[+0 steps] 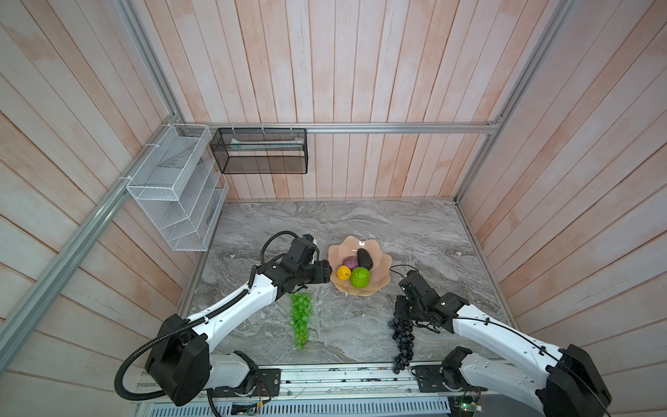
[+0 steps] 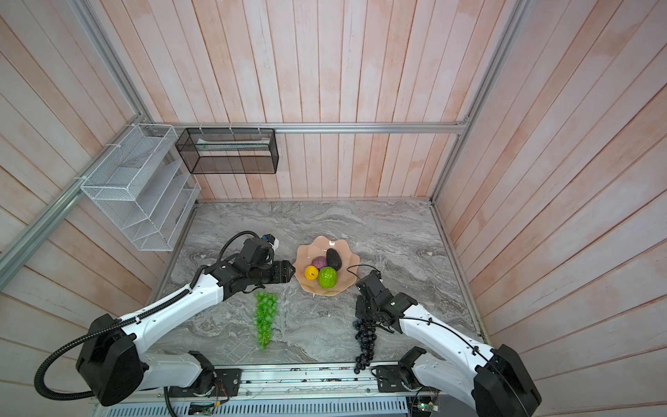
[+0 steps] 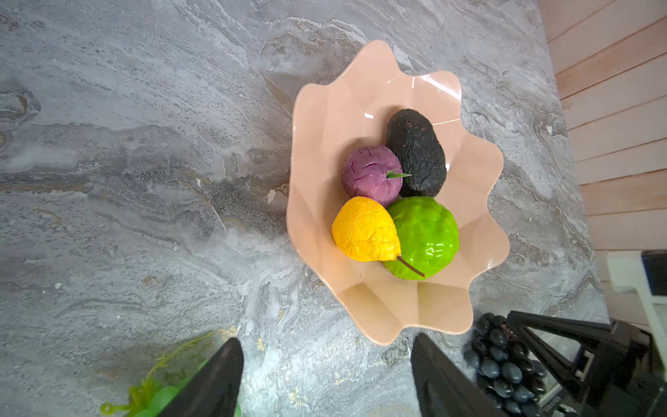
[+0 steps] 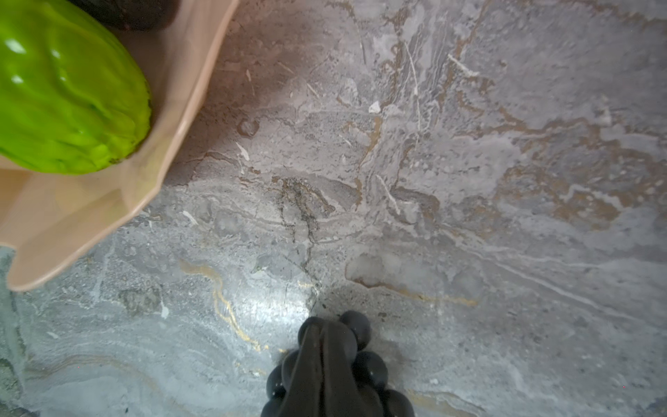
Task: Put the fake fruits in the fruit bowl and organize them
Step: 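Lift the dark grapes with the right gripper and carry them over the bowl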
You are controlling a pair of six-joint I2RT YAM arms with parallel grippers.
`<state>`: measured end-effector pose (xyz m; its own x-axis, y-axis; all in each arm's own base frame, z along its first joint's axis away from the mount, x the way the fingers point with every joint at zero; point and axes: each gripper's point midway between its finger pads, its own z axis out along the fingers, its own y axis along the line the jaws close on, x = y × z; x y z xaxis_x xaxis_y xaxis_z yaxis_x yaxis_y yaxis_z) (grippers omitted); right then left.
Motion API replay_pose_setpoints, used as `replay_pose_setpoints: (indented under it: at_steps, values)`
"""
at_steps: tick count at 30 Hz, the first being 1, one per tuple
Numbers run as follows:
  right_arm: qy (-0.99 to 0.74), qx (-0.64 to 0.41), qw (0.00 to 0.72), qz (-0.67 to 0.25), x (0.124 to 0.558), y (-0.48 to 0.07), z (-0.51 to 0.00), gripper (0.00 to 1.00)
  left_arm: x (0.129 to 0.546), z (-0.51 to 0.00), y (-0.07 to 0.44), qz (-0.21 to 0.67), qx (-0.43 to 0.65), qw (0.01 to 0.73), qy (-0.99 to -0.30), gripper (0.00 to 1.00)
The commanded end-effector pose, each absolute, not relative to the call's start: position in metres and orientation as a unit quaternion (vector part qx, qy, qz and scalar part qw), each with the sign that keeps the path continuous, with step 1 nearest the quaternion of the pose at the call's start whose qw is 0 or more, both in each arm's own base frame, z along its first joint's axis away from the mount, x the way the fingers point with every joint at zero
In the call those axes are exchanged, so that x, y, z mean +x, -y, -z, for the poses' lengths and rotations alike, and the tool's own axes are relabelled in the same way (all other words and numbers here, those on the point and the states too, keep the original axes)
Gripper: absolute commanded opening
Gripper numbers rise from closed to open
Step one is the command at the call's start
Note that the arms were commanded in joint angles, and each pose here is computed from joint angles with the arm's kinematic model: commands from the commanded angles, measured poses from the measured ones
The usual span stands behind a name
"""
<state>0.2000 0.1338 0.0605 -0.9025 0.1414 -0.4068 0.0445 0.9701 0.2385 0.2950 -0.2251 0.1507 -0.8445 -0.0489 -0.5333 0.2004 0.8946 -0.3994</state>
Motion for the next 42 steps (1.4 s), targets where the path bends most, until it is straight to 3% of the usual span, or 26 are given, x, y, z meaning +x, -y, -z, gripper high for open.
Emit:
replay_pose_setpoints:
  at_steps: [1,18,29,34,42]
  values:
    - [-0.965,0.047,0.233,-0.113,0.204,-0.133,-0.073,0.0,0.296,-0.165,0.225,0.237,0.034,0.283,-0.929,0.76]
    - [-0.925,0.004,0.351,-0.148,0.231,-0.144,-0.189,0.0,0.293,-0.171,0.221,0.225,0.029,0.271,-0.935,0.76]
    - [-0.879,-0.093,0.442,-0.152,0.271,-0.176,-0.296,0.0,0.312,-0.181,0.226,0.221,0.009,0.291,-0.931,0.76]
    - [-0.862,-0.129,0.442,-0.212,0.282,-0.213,-0.325,0.0,0.316,-0.183,0.225,0.211,0.008,0.293,-0.932,0.72]
    - [-0.849,-0.178,0.396,-0.3,0.285,-0.266,-0.314,0.0,0.314,-0.184,0.218,0.207,-0.014,0.297,-0.932,0.71]
